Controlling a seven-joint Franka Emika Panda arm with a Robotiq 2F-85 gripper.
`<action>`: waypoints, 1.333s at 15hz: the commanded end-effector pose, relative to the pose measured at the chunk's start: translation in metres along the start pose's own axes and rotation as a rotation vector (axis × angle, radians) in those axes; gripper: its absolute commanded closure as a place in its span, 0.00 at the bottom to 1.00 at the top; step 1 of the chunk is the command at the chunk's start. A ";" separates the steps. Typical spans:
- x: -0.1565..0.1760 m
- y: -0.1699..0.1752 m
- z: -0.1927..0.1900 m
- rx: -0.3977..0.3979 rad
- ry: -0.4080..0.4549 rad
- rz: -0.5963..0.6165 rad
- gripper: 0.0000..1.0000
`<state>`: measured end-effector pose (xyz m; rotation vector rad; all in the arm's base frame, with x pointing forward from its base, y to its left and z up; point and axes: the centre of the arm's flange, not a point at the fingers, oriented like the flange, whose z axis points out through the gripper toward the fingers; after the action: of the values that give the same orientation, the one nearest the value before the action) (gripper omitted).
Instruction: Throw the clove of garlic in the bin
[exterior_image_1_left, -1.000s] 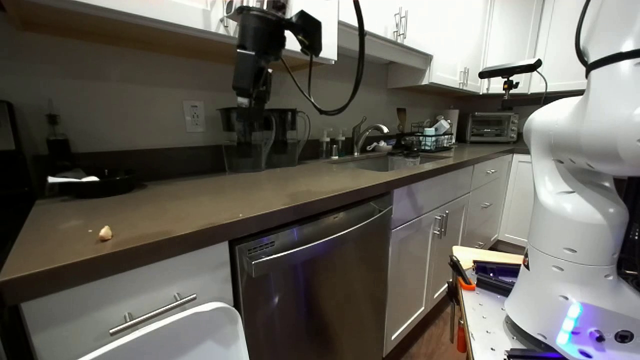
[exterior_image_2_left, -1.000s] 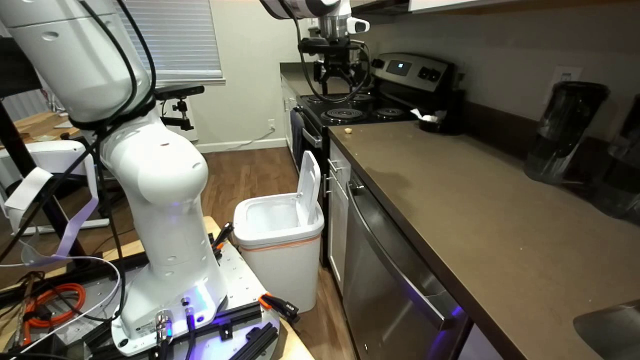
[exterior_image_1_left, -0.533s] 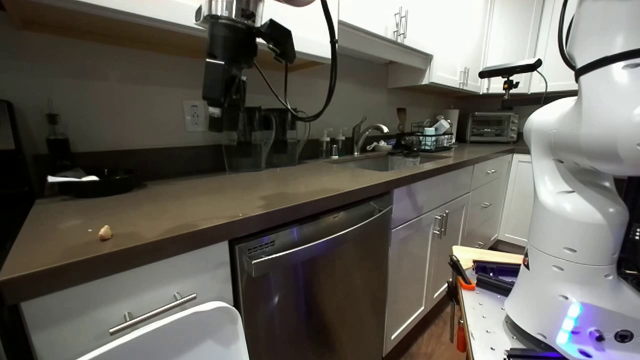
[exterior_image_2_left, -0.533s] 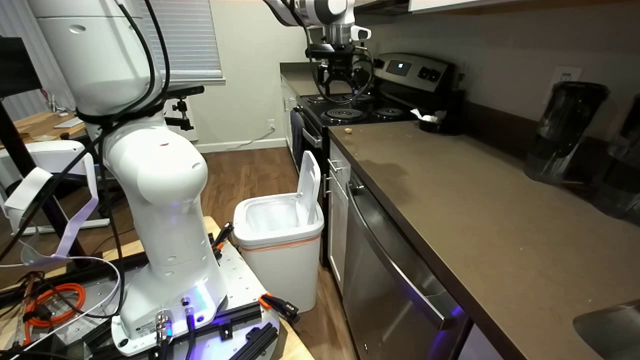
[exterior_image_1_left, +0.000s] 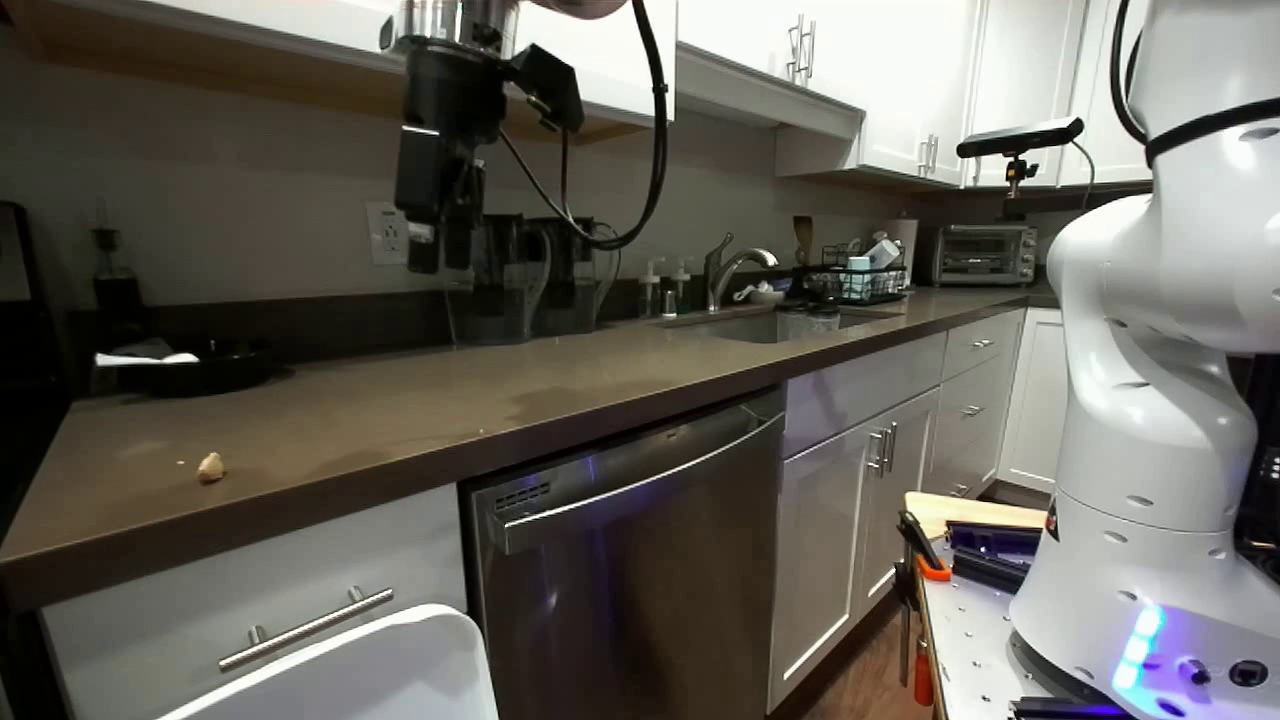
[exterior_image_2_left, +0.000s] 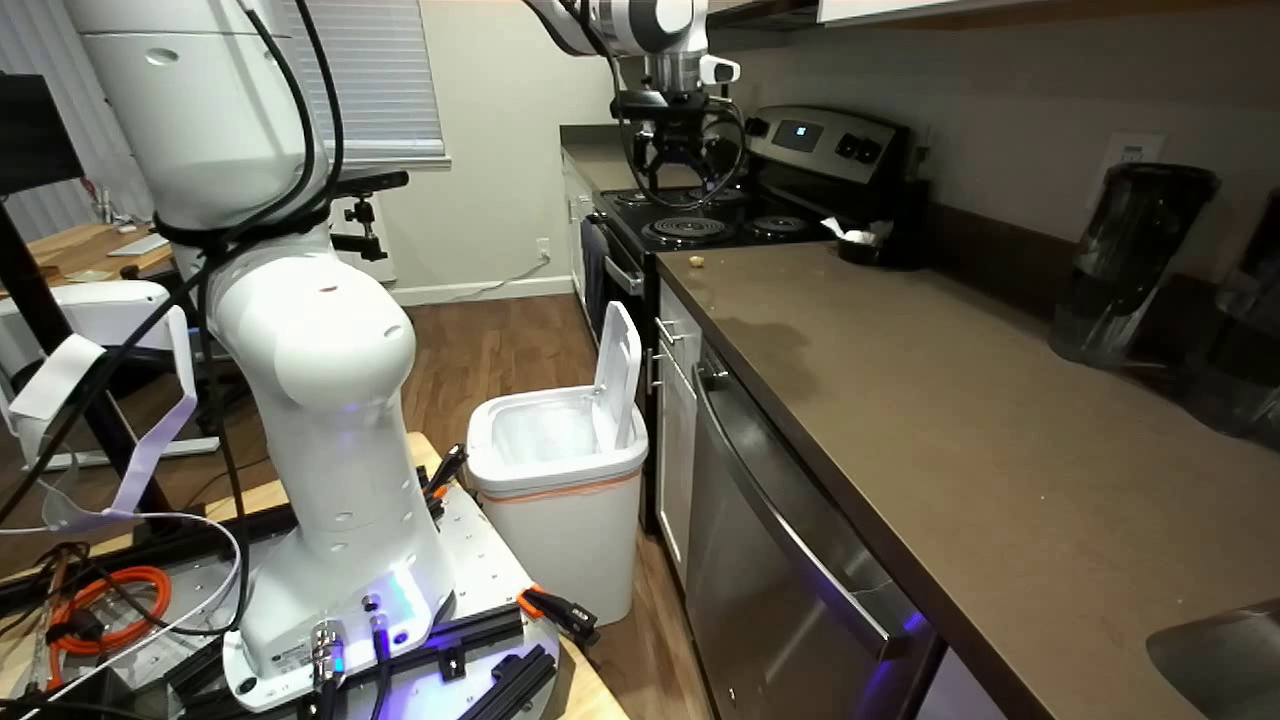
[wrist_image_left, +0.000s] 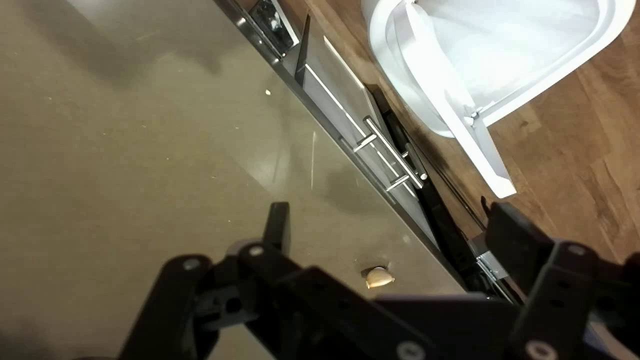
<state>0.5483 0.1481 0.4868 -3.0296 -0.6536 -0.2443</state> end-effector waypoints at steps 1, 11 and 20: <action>0.048 -0.010 0.012 0.000 -0.013 -0.079 0.00; 0.160 -0.033 0.051 0.028 0.018 -0.168 0.00; 0.202 -0.032 0.120 0.085 -0.054 -0.233 0.00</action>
<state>0.7038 0.2572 0.4077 -2.9048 -0.9266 -0.1652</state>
